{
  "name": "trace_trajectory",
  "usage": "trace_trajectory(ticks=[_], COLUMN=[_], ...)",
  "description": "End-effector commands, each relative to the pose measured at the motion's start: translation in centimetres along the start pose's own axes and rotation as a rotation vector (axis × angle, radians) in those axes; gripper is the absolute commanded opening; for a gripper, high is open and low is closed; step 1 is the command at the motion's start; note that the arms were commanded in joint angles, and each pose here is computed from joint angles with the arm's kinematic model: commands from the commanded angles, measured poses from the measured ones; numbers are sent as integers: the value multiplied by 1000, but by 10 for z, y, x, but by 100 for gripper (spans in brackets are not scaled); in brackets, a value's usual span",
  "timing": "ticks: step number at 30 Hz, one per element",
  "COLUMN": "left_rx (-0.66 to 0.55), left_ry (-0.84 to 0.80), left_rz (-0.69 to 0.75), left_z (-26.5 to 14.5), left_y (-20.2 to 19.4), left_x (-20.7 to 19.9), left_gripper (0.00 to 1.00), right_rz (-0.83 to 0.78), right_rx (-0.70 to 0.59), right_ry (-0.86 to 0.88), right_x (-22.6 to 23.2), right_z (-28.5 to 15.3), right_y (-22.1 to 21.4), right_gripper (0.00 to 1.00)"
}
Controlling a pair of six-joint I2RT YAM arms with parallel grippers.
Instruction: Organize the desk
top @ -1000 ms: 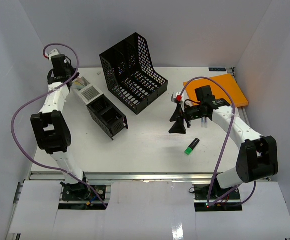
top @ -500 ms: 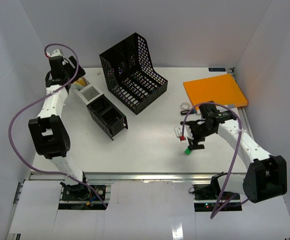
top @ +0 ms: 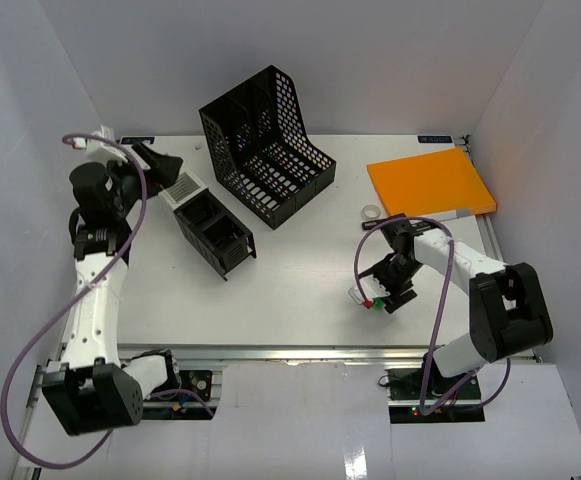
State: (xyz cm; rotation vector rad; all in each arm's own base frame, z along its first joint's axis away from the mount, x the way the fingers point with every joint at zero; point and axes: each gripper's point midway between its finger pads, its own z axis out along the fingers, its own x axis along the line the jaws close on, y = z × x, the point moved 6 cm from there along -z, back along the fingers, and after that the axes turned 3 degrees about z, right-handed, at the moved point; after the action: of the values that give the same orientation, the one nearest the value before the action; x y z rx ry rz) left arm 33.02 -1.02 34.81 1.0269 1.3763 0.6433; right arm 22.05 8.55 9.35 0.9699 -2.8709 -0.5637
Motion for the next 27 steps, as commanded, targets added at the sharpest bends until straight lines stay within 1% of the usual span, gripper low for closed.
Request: trace_trajectory(ticks=[1,5,12,14,16,17,19,20,21,22,24,26,27], left_rx=[119,122,135,131,130,129,129,131,117,114,91,59,44], left_ry=[-63,-48,-82,-69,-57,-53,-57,-62,-58,-47,-3,55,73], left_rz=[-137,-156,-199,-204,-210,-218,-243,-255,-262,-269,-273,-266,-261], left_z=[-36,-57,-77,-81,-85,-87,-91,-94,-97,-100,-106,-113,-116], left_y=[-57,-71,-73,-71,-70,-70,-66,-64,-60,-59,-55,-50,-49], left_x=[-2,-4,-17,-18,-20,-21,-26,-29,-31,-32,-32,-29,-28], left_gripper=[94,95,96,96,96,96,96,95,95,95,95,95,95], right_rz=[6,47,79,95,117,116,175,172,191,204,233,342,349], right_rx=[60,66,68,50,-10,-49,-174,-226,-294,-351,-487,-540,-559], right_ry=[26,31,28,35,26,16,-9,-72,-90,-100,-97,-107,-169], right_x=[-7,-7,-6,-10,-18,-26,-54,-88,-110,-126,-157,-189,-212], right_z=[15,24,37,36,34,28,5,-21,-41,-58,-88,-94,-99], right_y=[-7,-8,3,10,24,33,64,81,101,118,161,182,195], right_gripper=[64,52,34,28,25,23,18,16,12,10,8,8,8])
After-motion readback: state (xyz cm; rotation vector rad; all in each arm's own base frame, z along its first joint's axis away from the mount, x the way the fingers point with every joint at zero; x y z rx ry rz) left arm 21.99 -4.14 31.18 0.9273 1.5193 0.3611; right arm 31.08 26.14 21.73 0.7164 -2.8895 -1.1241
